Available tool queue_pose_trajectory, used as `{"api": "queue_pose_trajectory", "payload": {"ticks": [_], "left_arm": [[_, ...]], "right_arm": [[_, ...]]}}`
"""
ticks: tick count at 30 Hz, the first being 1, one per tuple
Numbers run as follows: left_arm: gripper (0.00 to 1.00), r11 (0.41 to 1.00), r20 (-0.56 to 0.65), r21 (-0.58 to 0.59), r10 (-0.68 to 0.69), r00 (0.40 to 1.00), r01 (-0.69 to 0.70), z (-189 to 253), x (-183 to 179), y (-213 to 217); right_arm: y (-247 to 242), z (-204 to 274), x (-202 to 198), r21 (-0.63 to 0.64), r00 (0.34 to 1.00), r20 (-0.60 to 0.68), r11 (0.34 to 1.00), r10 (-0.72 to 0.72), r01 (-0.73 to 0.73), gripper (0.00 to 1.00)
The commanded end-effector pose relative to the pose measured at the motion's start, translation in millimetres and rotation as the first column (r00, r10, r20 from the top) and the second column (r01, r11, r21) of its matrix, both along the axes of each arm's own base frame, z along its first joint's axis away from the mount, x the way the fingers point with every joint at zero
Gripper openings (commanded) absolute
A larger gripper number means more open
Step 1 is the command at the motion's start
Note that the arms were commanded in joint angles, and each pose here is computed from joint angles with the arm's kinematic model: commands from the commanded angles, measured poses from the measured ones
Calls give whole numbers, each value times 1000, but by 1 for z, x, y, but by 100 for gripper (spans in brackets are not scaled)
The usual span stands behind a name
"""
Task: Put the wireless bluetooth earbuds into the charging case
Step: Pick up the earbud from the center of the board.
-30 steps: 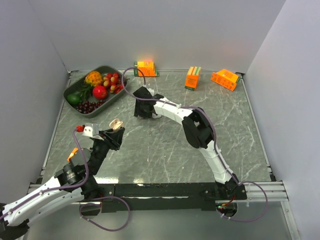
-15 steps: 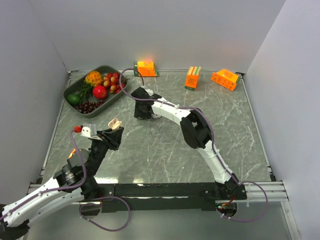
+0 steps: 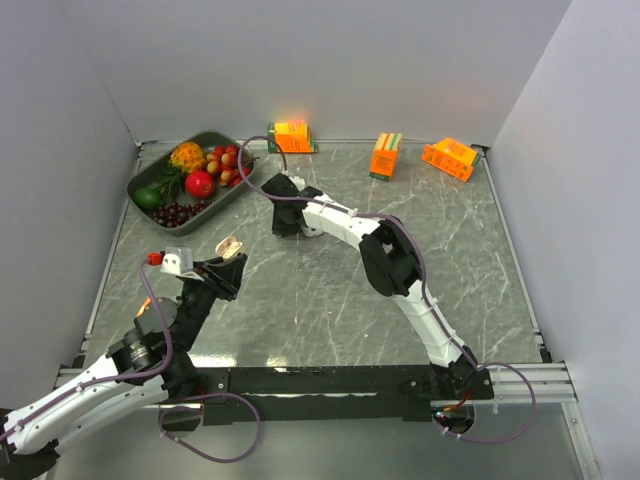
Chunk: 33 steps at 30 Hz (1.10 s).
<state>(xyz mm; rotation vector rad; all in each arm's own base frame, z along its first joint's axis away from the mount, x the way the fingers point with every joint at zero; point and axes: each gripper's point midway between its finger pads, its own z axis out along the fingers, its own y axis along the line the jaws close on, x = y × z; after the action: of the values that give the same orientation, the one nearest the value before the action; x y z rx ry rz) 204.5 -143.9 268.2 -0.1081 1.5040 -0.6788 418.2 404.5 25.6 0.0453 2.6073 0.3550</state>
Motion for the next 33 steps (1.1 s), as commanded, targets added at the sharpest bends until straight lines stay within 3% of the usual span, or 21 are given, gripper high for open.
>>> {"api": "queue_pose_trajectory", "payload": {"ticks": [1, 2, 4, 5, 6, 10, 13, 15, 16, 18, 19, 22, 25, 28, 31, 33], "left_arm": [[1, 999, 27, -54, 1, 1000, 0, 22, -2, 3], [1, 998, 28, -55, -2, 1000, 3, 23, -2, 2], [1, 998, 32, -56, -1, 999, 3, 25, -3, 3], [1, 998, 33, -58, 0, 999, 2, 25, -3, 4], [1, 998, 37, -59, 1, 999, 1, 26, -3, 5], [1, 998, 52, -67, -2, 999, 5, 30, -4, 5], [1, 998, 58, -59, -7, 998, 10, 33, -5, 5], [1, 998, 64, -61, -12, 998, 16, 35, -5, 4], [1, 998, 65, -60, -18, 998, 22, 34, -6, 3], [1, 998, 71, -62, -26, 997, 31, 34, -6, 2], [1, 997, 73, -61, -40, 997, 44, 34, -8, -1], [1, 997, 74, -59, -52, 996, 57, 34, -9, -2], [1, 997, 72, -55, -57, 996, 61, 33, -9, -3], [1, 996, 78, -57, -69, 995, 73, 35, -10, -5], [1, 996, 77, -54, -72, 994, 76, 34, -10, -5], [1, 996, 78, -55, -72, 994, 76, 33, -10, -5]], "right_arm": [[-26, 4, -8, -64, 1000, 24, 998, 8, -6, 6], [-37, -2, -18, -99, 999, 18, 995, 33, -31, 1], [-36, 43, -14, -52, 988, 139, 997, 64, -58, 0], [-51, 35, -27, -99, 986, 131, 991, 106, -93, 0], [-51, 67, -30, -61, 974, 186, 991, 131, -122, 0], [-61, 89, -61, -80, 908, 220, 935, 355, -346, 0], [-96, 64, -91, -235, 812, 187, 827, 553, -510, 0], [-101, 83, -93, -276, 729, 303, 789, 613, -549, 0], [-118, 62, -105, -343, 677, 270, 725, 685, -597, 0], [-112, 78, -112, -374, 539, 372, 653, 756, -658, 0], [-125, 59, -123, -441, 463, 336, 571, 821, -693, 0], [-128, 74, -121, -513, 349, 392, 517, 851, -686, 0], [-123, 72, -127, -520, 255, 359, 420, 898, -744, 0], [-120, 65, -129, -498, 217, 314, 355, 924, -791, 0], [-114, 59, -133, -460, 175, 301, 304, 937, -835, 0], [-110, 65, -128, -436, 174, 324, 309, 930, -845, 0]]}}
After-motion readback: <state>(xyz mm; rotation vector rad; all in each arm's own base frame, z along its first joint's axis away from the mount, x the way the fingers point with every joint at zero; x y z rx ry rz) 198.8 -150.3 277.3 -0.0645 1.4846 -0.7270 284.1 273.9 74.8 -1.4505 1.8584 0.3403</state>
